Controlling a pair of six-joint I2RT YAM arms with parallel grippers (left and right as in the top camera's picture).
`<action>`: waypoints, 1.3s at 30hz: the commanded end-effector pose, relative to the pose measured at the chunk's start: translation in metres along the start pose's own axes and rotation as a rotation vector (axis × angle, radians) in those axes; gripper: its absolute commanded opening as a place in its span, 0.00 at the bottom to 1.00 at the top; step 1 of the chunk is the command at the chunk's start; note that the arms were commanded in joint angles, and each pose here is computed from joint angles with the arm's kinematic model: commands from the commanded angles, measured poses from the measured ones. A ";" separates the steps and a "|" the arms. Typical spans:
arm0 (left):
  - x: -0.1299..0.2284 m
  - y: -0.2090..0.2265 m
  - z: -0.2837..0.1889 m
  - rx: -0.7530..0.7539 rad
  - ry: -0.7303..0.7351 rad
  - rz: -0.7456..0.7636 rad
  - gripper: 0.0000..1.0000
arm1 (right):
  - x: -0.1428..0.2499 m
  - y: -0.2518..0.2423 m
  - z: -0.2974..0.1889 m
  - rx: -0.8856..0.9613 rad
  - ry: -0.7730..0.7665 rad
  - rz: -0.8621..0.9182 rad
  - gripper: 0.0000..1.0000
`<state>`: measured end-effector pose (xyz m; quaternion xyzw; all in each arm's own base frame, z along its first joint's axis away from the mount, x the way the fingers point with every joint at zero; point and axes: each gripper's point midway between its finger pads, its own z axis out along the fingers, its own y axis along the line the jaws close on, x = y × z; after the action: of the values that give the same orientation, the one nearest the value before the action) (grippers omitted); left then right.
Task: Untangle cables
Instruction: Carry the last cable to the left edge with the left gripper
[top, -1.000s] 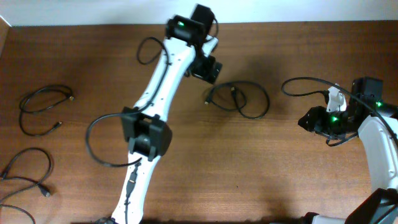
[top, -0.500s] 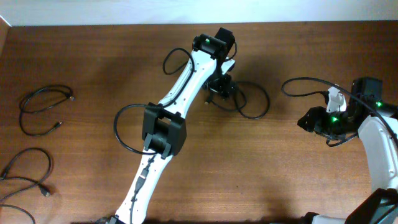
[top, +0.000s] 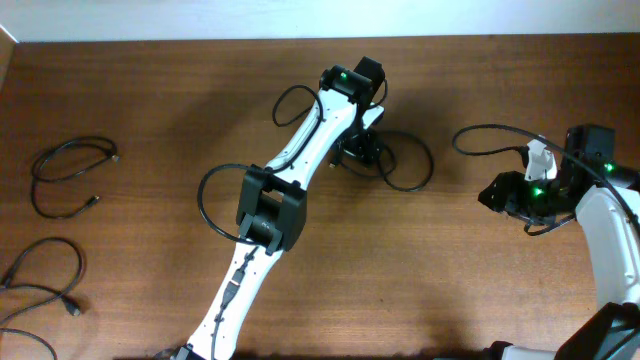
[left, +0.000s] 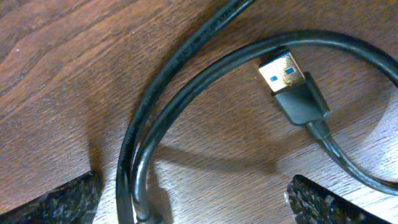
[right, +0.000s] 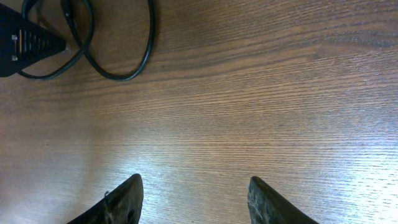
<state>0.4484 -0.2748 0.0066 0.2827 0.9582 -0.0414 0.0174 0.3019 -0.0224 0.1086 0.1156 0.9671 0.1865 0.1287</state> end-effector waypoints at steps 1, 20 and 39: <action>0.008 -0.001 0.025 0.020 0.050 0.007 0.69 | 0.003 -0.003 0.002 0.009 0.009 0.007 0.54; 0.005 0.004 0.024 0.016 0.041 -0.141 0.00 | 0.001 -0.003 0.002 0.009 0.004 0.004 0.54; 0.043 0.263 0.002 -0.136 -0.130 -0.858 0.00 | 0.001 -0.003 0.002 0.009 0.002 0.003 0.55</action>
<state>0.5466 -0.0888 0.0053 -0.0892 0.9927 -0.0190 0.0796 0.3028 -0.0227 0.1088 0.1150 0.9670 0.1861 0.1307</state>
